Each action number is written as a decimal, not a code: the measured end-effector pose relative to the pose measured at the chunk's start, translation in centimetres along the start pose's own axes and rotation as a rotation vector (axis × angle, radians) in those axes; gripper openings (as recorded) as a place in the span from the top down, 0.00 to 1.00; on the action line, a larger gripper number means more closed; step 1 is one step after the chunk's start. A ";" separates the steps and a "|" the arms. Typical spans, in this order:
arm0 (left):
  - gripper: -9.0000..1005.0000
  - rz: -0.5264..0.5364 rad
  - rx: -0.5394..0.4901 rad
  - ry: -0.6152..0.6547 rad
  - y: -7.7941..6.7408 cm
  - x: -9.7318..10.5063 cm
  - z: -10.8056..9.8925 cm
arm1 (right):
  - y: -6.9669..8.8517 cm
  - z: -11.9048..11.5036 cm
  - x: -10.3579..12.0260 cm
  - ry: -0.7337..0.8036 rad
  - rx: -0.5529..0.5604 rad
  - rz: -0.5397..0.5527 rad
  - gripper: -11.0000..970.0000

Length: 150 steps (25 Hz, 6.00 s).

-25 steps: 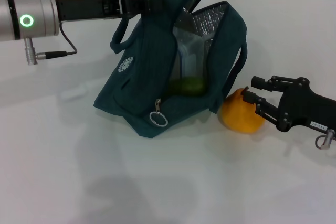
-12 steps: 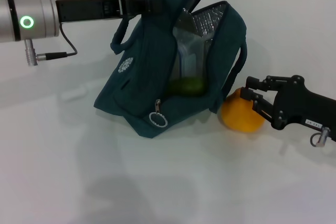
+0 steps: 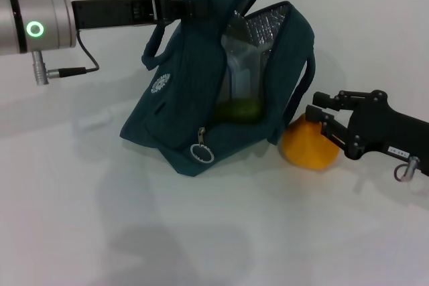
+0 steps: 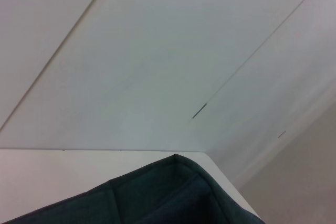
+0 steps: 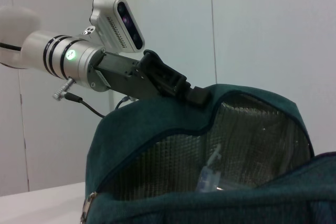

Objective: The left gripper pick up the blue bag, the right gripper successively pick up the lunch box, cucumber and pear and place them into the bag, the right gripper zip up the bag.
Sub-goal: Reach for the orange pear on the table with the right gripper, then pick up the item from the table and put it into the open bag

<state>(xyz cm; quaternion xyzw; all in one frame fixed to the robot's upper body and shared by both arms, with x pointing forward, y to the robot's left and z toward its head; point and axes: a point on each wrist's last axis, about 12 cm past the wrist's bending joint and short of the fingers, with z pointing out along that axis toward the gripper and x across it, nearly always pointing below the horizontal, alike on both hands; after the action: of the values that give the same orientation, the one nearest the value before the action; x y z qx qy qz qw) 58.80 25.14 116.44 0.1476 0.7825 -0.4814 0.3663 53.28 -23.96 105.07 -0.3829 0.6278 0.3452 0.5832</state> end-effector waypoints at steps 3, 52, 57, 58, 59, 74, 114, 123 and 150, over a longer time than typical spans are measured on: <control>0.94 0.000 0.000 0.000 0.0 0.0 0.0 | 0.0 0.2 0.0 0.003 -0.004 0.001 0.80; 0.94 -0.007 0.046 -0.008 -0.3 0.4 -0.3 | -1.1 -4.1 -5.0 -0.410 0.062 0.078 0.95; 0.94 -0.021 0.094 0.018 -1.0 0.1 0.4 | -2.0 -2.6 -6.9 -0.436 0.006 0.040 0.95; 0.94 -0.027 0.105 0.025 -1.2 -0.1 0.5 | -2.1 -2.2 -7.2 -0.436 -0.007 0.040 0.95; 0.94 -0.027 0.105 0.025 -1.2 -0.1 0.5 | -2.2 -1.7 -7.4 -0.434 -0.022 0.040 0.95; 0.94 -0.043 0.121 0.041 -1.7 -0.7 1.3 | -1.1 5.8 -7.2 -0.165 -0.216 0.010 0.95; 0.94 -0.085 0.133 0.049 -1.4 -0.3 1.6 | -2.6 7.6 -7.7 -0.178 -0.042 0.037 0.94; 0.94 -0.074 0.139 0.050 -1.6 -0.5 1.8 | -1.3 8.4 -6.3 -0.090 -0.101 0.026 0.93; 0.94 -0.073 0.121 0.041 -1.2 -0.3 1.5 | 1.0 5.9 -5.5 -0.169 -0.143 -0.057 0.75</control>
<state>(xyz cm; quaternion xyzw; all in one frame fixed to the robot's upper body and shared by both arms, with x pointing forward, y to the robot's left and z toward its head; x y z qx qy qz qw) 58.93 23.32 117.06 0.1507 0.7642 -0.5377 0.3228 55.30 -17.83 110.00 -0.4108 0.5388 0.4035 0.6148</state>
